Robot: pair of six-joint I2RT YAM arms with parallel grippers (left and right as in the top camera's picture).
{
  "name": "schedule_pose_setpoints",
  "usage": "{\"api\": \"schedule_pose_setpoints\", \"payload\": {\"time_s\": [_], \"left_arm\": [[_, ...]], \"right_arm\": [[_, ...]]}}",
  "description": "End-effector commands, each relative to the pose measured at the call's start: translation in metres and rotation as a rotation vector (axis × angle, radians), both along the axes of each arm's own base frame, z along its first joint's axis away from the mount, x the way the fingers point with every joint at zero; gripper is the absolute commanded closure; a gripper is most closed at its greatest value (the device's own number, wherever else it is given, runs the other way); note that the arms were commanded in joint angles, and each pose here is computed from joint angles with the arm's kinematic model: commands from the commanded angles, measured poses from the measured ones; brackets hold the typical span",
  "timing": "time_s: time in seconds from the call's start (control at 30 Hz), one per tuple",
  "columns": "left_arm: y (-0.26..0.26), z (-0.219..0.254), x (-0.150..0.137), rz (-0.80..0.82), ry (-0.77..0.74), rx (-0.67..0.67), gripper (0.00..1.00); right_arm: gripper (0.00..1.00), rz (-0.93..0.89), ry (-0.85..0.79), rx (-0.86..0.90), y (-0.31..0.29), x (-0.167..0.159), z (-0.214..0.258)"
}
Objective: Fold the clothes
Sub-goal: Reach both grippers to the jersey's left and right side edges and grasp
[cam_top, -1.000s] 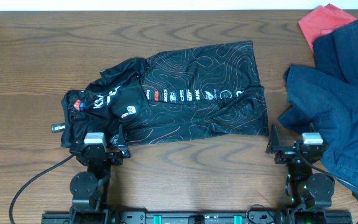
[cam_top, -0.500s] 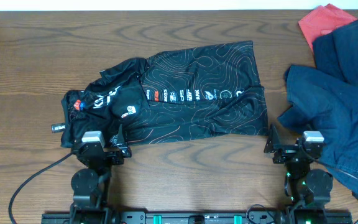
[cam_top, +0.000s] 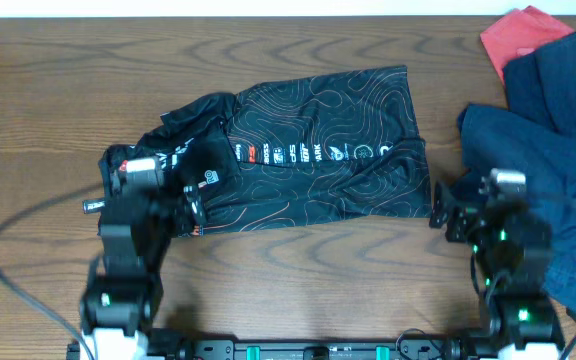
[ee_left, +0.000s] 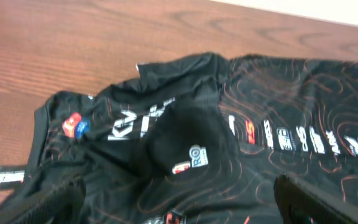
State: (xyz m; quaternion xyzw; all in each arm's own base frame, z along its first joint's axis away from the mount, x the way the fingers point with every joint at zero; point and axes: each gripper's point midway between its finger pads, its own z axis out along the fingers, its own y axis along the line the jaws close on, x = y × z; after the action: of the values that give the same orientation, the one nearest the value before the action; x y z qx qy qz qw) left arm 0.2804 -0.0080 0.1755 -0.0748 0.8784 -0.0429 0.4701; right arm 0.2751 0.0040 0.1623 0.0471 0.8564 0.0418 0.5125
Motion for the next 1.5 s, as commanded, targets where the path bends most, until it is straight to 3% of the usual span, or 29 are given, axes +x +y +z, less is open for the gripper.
{"api": "schedule_pose_setpoints", "payload": {"time_s": [0.0, 0.27, 0.47, 0.83, 1.1, 1.37, 1.47], "left_arm": [[0.000, 0.015, 0.023, 0.009, 0.092, -0.003, 0.02], [-0.001, 0.020, 0.051, 0.005, 0.350, 0.015, 0.02], [0.005, 0.037, 0.097, 0.024, 0.212, 0.008, 0.02], [0.037, -0.045, 0.172, 0.090, 0.358, 0.009, 0.01], [0.038, -0.106, 0.188, 0.109, 0.441, -0.009, 0.23], [0.040, -0.148, 0.193, 0.118, 0.495, -0.016, 0.27], [0.040, -0.152, 0.202, 0.121, 0.463, -0.019, 0.38]], "right_arm": [[0.01, 0.023, 0.100, -0.007, 0.005, 0.017, 0.008], [0.01, 0.042, 0.318, 0.003, 0.009, 0.047, 0.010], [0.01, 0.063, 0.323, 0.020, 0.013, 0.053, 0.010], [0.01, 0.070, 0.365, 0.047, 0.017, 0.045, 0.003], [0.14, 0.070, 0.376, 0.047, 0.017, 0.043, 0.001], [0.21, 0.053, 0.395, 0.069, 0.017, 0.044, -0.004], [0.27, 0.045, 0.407, 0.086, 0.018, 0.044, -0.007]]}}
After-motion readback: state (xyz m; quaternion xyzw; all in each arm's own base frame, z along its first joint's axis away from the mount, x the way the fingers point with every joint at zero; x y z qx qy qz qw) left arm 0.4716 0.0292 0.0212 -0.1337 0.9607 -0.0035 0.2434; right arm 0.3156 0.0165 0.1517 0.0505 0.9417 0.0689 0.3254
